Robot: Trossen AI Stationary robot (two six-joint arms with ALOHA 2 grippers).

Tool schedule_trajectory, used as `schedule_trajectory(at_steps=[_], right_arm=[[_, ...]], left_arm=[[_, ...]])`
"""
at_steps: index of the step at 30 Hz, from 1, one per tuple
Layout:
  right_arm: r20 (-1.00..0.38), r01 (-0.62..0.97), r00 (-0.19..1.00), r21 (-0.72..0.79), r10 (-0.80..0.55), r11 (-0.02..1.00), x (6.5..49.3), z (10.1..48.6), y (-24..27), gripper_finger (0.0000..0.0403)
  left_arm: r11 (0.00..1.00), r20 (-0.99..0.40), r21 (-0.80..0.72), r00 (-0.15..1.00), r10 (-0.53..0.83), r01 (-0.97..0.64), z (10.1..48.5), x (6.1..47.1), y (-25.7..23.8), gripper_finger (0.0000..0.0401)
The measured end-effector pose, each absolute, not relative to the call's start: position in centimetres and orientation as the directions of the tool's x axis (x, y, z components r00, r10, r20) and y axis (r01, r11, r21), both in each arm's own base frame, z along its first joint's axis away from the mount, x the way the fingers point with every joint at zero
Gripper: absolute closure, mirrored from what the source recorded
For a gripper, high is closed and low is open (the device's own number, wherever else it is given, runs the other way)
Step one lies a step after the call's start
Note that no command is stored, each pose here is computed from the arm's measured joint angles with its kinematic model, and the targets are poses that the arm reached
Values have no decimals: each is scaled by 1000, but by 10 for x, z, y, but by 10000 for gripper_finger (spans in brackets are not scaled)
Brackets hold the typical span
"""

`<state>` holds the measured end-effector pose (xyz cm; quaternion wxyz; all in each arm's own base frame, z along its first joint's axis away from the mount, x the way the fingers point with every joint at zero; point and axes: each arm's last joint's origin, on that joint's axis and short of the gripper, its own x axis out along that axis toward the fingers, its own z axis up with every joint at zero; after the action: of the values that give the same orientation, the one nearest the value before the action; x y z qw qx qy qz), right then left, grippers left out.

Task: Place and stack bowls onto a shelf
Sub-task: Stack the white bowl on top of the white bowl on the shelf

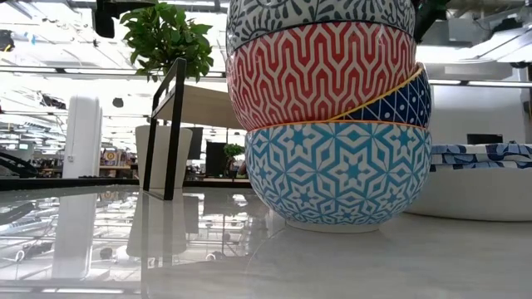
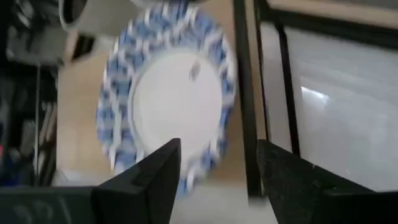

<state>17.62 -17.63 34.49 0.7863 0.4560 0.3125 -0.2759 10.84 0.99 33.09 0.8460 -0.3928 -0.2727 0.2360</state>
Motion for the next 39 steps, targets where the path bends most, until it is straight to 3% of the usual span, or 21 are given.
schedule_trajectory(at_steps=[3, 6, 10, 14, 23, 29, 39], right_arm=[[-801, 736, 592, 496, -83, 461, 171, 351, -146, 163], [-892, 799, 448, 367, -63, 477, 166, 350, -109, 166], [-943, 829, 333, 277, -30, 485, 163, 330, -56, 168], [-954, 866, 298, 288, 40, 409, 154, 296, -13, 168], [-946, 926, 322, 324, 42, 195, 146, 229, 42, 168], [-965, 947, 259, 263, 48, 187, 148, 210, 57, 168], [-957, 928, 284, 291, 65, 234, 167, 198, 70, 168]], left_arm=[[584, 277, -790, 742, 611, -186, 331, 108, 10, 155], [589, 276, -784, 741, 612, -194, 331, 108, 10, 155], [585, 270, -787, 743, 612, -196, 330, 109, 10, 155], [582, 262, -787, 745, 613, -203, 329, 109, 10, 155], [561, 254, -802, 733, 631, -205, 329, 109, 10, 155], [547, 251, -813, 729, 637, -199, 329, 109, 10, 155], [509, 198, -832, 739, 644, -221, 322, 111, 10, 155]])
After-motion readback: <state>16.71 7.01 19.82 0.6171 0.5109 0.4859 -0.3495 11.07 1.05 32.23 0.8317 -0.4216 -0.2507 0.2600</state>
